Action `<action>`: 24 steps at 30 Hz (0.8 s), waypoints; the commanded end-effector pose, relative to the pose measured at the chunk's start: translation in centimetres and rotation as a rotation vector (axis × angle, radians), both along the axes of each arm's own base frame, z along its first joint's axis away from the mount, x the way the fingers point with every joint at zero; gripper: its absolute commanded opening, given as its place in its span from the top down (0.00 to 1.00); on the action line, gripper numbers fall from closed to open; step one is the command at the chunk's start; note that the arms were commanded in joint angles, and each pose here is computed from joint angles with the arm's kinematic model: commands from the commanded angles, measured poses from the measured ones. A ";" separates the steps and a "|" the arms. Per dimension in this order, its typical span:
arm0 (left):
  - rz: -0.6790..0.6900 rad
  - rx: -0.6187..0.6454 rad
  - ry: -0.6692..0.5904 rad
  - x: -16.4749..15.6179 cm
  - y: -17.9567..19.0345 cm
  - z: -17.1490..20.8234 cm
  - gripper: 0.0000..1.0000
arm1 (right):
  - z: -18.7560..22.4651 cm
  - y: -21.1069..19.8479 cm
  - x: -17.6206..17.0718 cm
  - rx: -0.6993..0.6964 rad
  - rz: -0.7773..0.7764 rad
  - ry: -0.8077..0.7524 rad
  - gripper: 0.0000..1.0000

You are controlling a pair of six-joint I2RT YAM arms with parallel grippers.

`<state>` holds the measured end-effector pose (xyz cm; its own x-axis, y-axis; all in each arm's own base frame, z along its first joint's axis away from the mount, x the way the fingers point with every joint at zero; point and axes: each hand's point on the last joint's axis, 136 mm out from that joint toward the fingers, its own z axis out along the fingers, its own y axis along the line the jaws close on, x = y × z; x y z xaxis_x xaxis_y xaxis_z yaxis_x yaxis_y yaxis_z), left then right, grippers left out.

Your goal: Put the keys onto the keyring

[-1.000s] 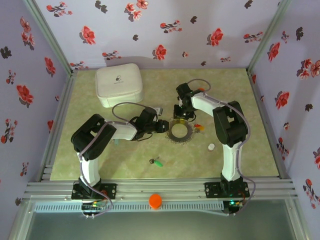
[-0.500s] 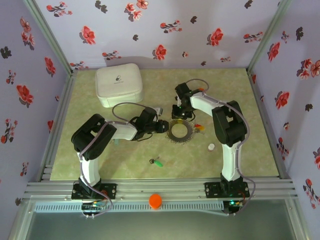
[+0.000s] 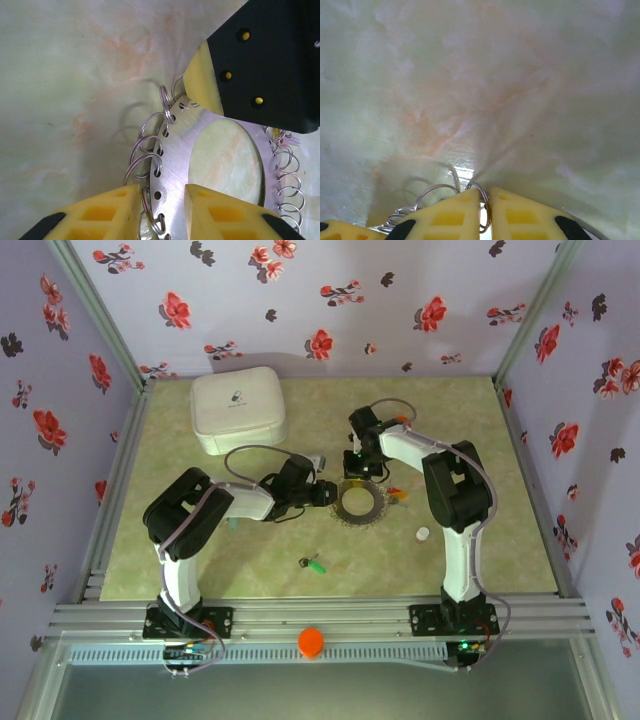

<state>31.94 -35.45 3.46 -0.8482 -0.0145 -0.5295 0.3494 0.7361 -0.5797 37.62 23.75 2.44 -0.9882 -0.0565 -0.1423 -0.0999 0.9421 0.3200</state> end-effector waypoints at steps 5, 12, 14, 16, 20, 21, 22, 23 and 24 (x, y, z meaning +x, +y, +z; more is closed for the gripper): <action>-0.002 0.014 -0.018 -0.2 0.5 0.6 0.64 | 1.5 0.4 0.1 0.007 0.063 -0.044 1.00; 0.105 0.161 -0.282 -0.2 8.1 8.2 0.38 | 6.4 0.6 -0.2 0.051 0.149 -0.254 1.00; 0.127 0.164 -0.341 -0.1 10.0 10.6 0.38 | 7.8 0.8 -0.5 0.065 0.186 -0.292 1.00; 0.129 0.171 -0.404 0.1 11.1 12.8 0.38 | 9.1 1.0 -0.8 0.081 0.218 -0.332 1.00; 0.018 0.135 -0.482 0.5 11.3 16.3 0.47 | 12.5 1.4 -1.2 0.102 0.292 -0.448 1.00; -0.012 0.082 -0.483 0.6 11.1 17.0 0.49 | 13.7 1.6 -1.1 0.112 0.308 -0.487 1.00; -0.013 0.034 -0.489 1.2 11.3 18.2 0.52 | 15.1 2.0 -1.2 0.126 0.333 -0.529 1.00; -0.014 0.006 -0.504 1.7 11.5 19.4 0.55 | 16.6 2.3 -1.4 0.144 0.362 -0.572 1.00; -0.024 0.000 -0.524 2.0 11.5 20.4 0.57 | 17.7 2.6 -1.7 0.157 0.385 -0.604 1.00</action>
<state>33.84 -23.22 21.11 -0.5123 -0.0337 -0.8581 0.5051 0.7964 -0.3328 36.23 25.11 16.10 -0.7738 -0.2688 -0.5736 -0.4941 0.8228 0.2809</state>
